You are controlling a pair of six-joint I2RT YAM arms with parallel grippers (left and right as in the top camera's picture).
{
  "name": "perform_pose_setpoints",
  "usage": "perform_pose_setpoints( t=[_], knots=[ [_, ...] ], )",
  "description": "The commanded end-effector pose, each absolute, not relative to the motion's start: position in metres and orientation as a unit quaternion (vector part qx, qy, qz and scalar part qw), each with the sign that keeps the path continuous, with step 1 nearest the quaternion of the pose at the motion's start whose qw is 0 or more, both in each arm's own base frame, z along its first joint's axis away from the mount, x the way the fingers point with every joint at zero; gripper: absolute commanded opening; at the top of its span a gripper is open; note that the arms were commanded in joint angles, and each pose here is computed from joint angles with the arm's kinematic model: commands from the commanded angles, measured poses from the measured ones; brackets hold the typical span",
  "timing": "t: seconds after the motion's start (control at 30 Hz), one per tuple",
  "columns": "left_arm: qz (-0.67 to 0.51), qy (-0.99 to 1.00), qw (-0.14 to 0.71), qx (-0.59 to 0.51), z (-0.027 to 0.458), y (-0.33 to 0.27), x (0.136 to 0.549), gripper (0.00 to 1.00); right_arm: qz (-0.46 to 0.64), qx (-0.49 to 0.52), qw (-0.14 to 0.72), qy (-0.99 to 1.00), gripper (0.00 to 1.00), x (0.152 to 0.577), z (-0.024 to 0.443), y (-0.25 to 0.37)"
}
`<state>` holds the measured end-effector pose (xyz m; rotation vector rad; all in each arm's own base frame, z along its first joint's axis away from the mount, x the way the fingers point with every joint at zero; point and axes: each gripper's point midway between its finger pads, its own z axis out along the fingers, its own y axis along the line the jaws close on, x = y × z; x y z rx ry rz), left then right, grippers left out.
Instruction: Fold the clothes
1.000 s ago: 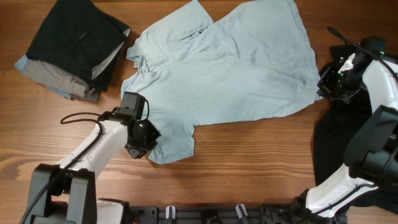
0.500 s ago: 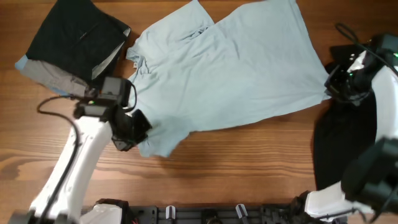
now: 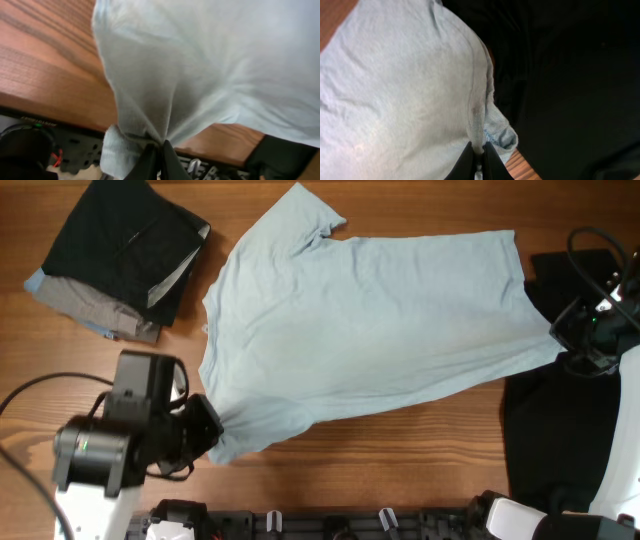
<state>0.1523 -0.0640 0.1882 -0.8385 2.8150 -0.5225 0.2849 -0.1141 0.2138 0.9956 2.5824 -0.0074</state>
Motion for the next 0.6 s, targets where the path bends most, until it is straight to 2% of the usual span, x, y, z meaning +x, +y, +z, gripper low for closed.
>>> perform_pose_setpoints(
  t=[0.0, 0.2, 0.4, 0.57],
  knots=[
    [-0.211, 0.926, 0.135, -0.283, 0.206, -0.067, 0.163, 0.04, -0.012, 0.364, 0.197, 0.91, 0.04, 0.287, 0.219, -0.121],
    [-0.242, 0.908, 0.221, -0.26, 0.226, -0.073, 0.215, 0.04, -0.009, 0.364, 0.199, 0.91, 0.04, 0.303, 0.209, -0.126],
    [-0.228, 0.92, 0.207, -0.241, 0.208, -0.077, 0.247, 0.04, -0.005, 0.366, 0.188, 0.911, 0.04, 0.318, 0.193, -0.131],
    [-0.217, 0.932, 0.197, -0.211, 0.181, -0.088, 0.289, 0.04, -0.001, 0.371, 0.193, 0.908, 0.04, 0.335, 0.181, -0.137]
  ],
)
